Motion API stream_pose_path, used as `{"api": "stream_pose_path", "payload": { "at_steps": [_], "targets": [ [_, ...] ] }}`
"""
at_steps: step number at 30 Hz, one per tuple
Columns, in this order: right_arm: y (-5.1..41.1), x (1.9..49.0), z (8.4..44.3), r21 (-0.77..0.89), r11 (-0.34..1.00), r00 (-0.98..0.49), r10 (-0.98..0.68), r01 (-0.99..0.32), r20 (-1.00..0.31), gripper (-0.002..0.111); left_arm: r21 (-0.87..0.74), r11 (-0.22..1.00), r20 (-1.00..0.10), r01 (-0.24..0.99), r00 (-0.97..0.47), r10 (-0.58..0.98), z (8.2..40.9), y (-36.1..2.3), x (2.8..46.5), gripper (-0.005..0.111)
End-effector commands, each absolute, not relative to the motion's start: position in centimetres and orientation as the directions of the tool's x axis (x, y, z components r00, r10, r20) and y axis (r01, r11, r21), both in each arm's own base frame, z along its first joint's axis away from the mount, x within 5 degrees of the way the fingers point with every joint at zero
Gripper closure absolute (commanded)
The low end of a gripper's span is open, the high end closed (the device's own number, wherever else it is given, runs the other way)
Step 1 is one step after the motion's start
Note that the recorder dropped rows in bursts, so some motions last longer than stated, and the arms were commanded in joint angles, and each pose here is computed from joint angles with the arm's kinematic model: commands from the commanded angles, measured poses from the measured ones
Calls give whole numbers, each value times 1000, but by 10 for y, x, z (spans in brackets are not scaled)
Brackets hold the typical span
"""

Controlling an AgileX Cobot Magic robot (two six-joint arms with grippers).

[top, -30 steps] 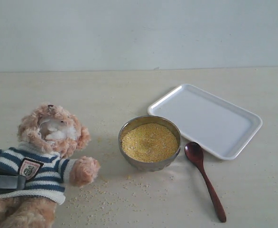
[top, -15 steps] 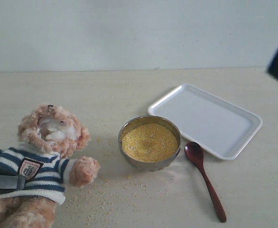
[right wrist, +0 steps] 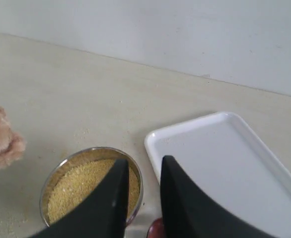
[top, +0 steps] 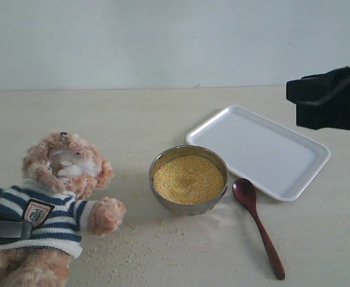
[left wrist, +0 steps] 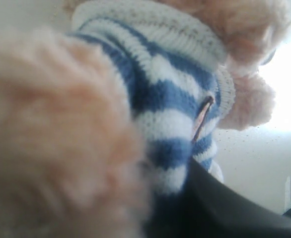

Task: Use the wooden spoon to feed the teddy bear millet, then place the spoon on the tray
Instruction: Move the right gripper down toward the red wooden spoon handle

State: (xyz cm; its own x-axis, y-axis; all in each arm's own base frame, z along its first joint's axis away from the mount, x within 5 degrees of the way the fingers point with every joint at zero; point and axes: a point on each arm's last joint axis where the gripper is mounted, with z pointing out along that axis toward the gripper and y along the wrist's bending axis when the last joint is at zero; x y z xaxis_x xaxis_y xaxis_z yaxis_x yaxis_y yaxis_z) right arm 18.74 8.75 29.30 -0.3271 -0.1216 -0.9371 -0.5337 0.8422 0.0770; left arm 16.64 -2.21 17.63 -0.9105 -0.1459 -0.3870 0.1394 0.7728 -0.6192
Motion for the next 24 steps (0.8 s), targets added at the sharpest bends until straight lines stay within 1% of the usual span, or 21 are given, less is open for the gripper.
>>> {"api": "stream_pose_path", "payload": {
  "at_steps": [1, 5, 12, 18, 22, 24],
  "targets": [
    [87, 184, 278, 40, 831, -339, -181, -555, -923, 84, -633, 762, -387, 137, -908, -158, 178, -23, 165, 102],
    [85, 179, 263, 55, 834, -383, -192, -548, -904, 84, -634, 761, -386, 138, -909, -158, 178, -23, 165, 102],
    [85, 177, 259, 61, 831, -393, -195, -553, -898, 84, -634, 761, -386, 138, -909, -158, 178, -23, 165, 102],
    [81, 179, 257, 50, 866, -403, -180, -498, -897, 84, -634, 761, -386, 138, -909, -158, 178, -23, 165, 102],
    [81, 176, 248, 19, 863, -405, -218, -505, -888, 84, -633, 762, -387, 137, -908, -158, 178, -23, 165, 102],
    [80, 177, 248, 42, 879, -422, -186, -475, -887, 84, -633, 762, -387, 137, -908, -158, 178, -23, 165, 102]
  ]
}}
